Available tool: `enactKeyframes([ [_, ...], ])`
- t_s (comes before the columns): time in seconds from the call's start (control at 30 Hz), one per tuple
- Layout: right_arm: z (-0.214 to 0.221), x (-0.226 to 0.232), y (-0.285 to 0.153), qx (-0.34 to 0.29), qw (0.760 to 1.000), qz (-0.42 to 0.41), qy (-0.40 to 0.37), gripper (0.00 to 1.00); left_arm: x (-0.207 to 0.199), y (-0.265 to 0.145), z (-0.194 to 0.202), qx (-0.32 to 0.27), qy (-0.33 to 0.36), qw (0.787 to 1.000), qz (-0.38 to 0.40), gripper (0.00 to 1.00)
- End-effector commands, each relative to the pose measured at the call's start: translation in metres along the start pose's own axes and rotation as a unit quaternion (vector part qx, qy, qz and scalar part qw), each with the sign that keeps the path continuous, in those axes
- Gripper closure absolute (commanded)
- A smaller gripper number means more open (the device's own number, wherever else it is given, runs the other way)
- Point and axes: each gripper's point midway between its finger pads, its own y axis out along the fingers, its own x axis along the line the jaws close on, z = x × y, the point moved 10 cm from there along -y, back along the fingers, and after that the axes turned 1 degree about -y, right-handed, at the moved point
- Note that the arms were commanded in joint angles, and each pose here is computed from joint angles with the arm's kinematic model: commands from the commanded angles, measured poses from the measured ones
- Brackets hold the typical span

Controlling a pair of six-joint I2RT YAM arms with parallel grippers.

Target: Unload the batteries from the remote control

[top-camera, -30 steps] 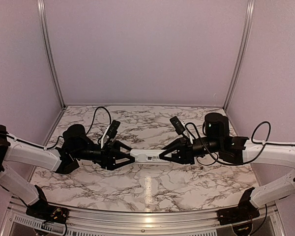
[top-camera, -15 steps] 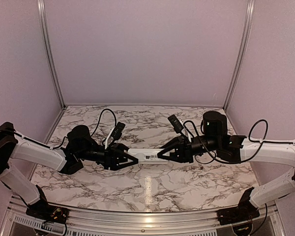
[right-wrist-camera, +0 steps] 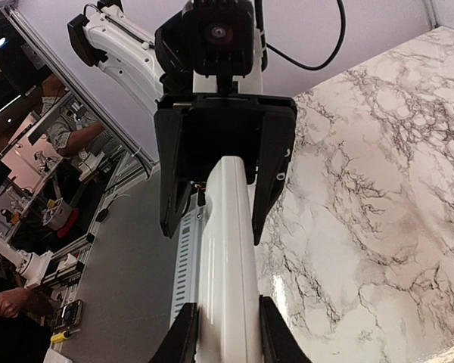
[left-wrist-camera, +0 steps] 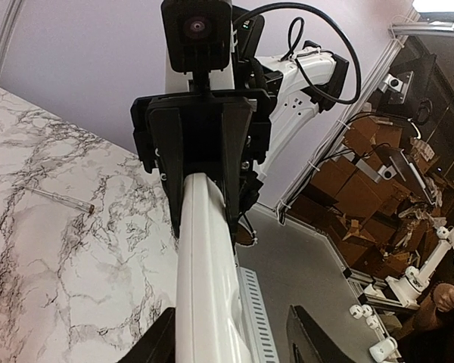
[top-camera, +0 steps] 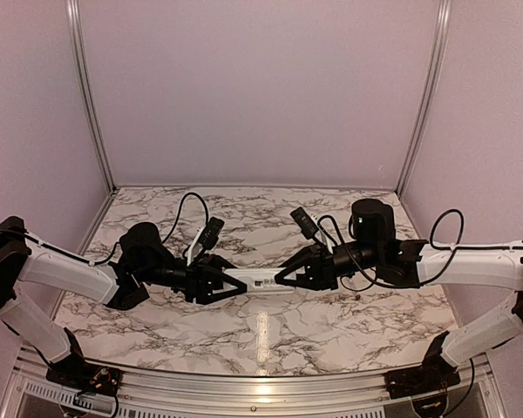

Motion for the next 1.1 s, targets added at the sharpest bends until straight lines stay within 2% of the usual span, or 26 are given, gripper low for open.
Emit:
enactKeyframes([
  [0.0,-0.0226,0.0071,-0.0012,-0.021,0.999,-0.015,-0.031,1.0,-0.0046,0.007,-0.0047,0.004,0.022,1.0,0.017,0.51],
  [0.27,-0.0222,0.0077,-0.0013,-0.019,0.999,-0.019,-0.028,1.0,-0.0078,0.01,-0.0039,0.006,0.028,0.999,0.021,0.62],
  [0.37,-0.0214,0.0077,-0.0011,-0.016,0.999,-0.021,-0.026,1.0,-0.0086,0.0096,-0.0035,0.006,0.028,0.999,0.021,0.62],
  [0.57,-0.0203,0.0065,-0.0003,-0.014,0.999,-0.022,-0.023,1.0,-0.0088,0.009,-0.0041,0.003,0.031,0.999,0.018,0.51],
  [0.93,-0.0191,0.0054,0.001,-0.009,0.999,-0.028,-0.02,1.0,-0.0066,0.0086,-0.0038,-0.001,0.032,0.999,0.004,0.52],
  [1.07,-0.0195,0.005,0.0016,-0.008,0.999,-0.03,-0.018,1.0,-0.0045,0.0096,-0.0035,0.0,0.03,1.0,-0.001,0.65],
])
